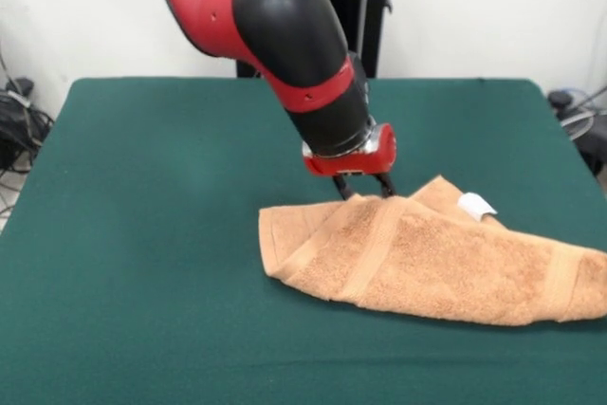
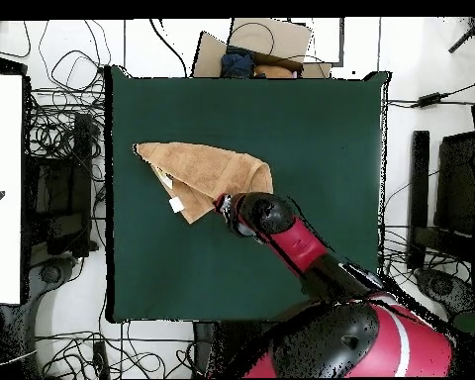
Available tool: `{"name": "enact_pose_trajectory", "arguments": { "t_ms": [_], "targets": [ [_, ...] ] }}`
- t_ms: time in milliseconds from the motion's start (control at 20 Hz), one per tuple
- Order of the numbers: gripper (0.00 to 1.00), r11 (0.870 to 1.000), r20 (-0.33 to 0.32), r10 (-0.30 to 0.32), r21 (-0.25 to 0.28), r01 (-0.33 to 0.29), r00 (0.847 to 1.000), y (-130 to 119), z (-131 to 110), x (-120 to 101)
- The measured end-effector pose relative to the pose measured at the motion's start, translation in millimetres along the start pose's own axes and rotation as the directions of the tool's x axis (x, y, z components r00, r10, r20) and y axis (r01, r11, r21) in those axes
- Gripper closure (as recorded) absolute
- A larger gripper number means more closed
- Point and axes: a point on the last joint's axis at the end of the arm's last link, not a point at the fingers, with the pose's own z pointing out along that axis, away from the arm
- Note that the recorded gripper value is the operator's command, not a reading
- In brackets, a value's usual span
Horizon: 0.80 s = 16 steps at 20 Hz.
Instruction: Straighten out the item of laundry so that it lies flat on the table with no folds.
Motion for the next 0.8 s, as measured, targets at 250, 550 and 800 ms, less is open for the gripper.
{"name": "enact_pose_trajectory", "arguments": {
  "t_ms": [250, 550, 800],
  "targets": [
    [0.00, 1.000, 0.022, -0.014, -0.008, 0.014, 1.000, 5.8, 0.6, 1.6],
    [0.00, 0.999, 0.022, -0.022, -0.027, 0.023, 1.000, 12.8, -5.0, 4.9],
    [0.00, 0.999, 0.026, -0.028, -0.022, 0.029, 0.999, 14.8, -11.9, 6.1]
  ]
}}
